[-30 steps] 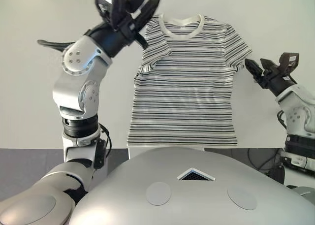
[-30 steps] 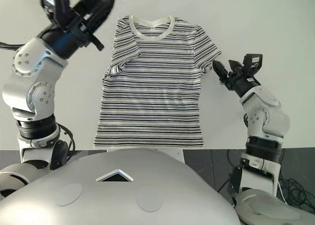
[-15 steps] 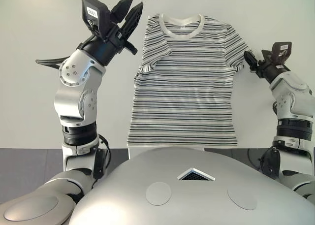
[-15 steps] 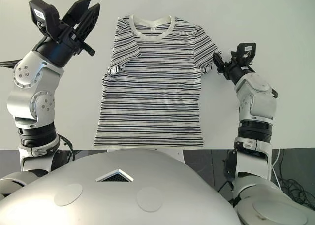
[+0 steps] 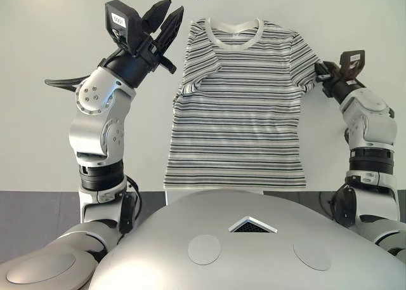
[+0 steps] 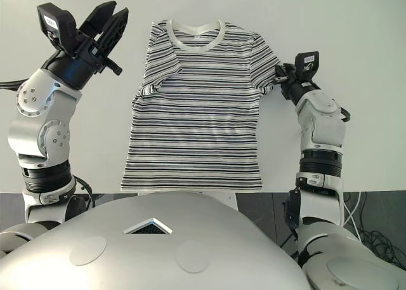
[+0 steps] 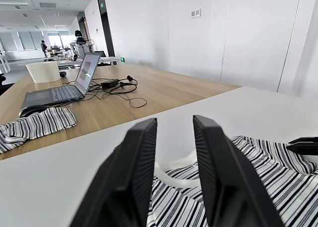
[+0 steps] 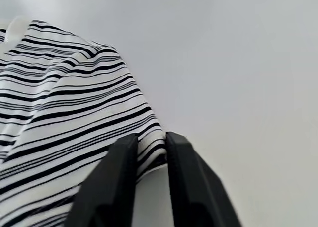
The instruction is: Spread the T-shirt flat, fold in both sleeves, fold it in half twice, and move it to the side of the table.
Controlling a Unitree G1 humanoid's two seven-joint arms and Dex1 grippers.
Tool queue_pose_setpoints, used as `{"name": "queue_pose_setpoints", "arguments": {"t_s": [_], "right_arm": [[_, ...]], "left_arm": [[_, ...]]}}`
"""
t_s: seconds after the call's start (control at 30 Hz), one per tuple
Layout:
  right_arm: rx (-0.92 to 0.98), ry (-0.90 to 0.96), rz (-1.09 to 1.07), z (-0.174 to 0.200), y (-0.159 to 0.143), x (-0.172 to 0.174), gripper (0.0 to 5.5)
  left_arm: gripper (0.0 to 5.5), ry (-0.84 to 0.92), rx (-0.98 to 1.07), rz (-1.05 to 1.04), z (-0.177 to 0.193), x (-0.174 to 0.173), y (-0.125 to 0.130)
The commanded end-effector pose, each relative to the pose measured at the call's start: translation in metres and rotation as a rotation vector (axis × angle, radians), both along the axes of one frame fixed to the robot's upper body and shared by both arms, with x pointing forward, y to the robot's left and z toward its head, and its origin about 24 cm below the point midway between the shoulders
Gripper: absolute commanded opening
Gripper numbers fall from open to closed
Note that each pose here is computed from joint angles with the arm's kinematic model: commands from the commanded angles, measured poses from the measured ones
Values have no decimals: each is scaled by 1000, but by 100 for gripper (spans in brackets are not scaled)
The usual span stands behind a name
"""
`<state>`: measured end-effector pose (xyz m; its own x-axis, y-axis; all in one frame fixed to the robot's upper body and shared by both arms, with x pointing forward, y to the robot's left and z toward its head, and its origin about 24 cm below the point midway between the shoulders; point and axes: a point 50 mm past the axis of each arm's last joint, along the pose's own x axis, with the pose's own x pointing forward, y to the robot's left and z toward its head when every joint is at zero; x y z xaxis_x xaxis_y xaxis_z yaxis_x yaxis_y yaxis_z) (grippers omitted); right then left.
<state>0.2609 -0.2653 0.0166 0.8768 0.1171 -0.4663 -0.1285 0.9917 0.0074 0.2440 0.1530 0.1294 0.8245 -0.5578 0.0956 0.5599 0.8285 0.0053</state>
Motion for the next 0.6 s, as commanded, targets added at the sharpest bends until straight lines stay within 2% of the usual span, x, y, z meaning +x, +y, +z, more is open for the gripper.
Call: {"name": "queue_pose_setpoints", "arguments": {"t_s": [0.03,0.37,0.6], "right_arm": [[-4,-30,9,6,2,5,8],[10,-82,35,15,10,4,3],[-38,-188,165,41,53,-1,3]], "left_arm": [[134,-10,10,5,2,-1,1],[134,-3,7,4,1,0,1],[134,-6,23,-34,0,-3,-5]]}}
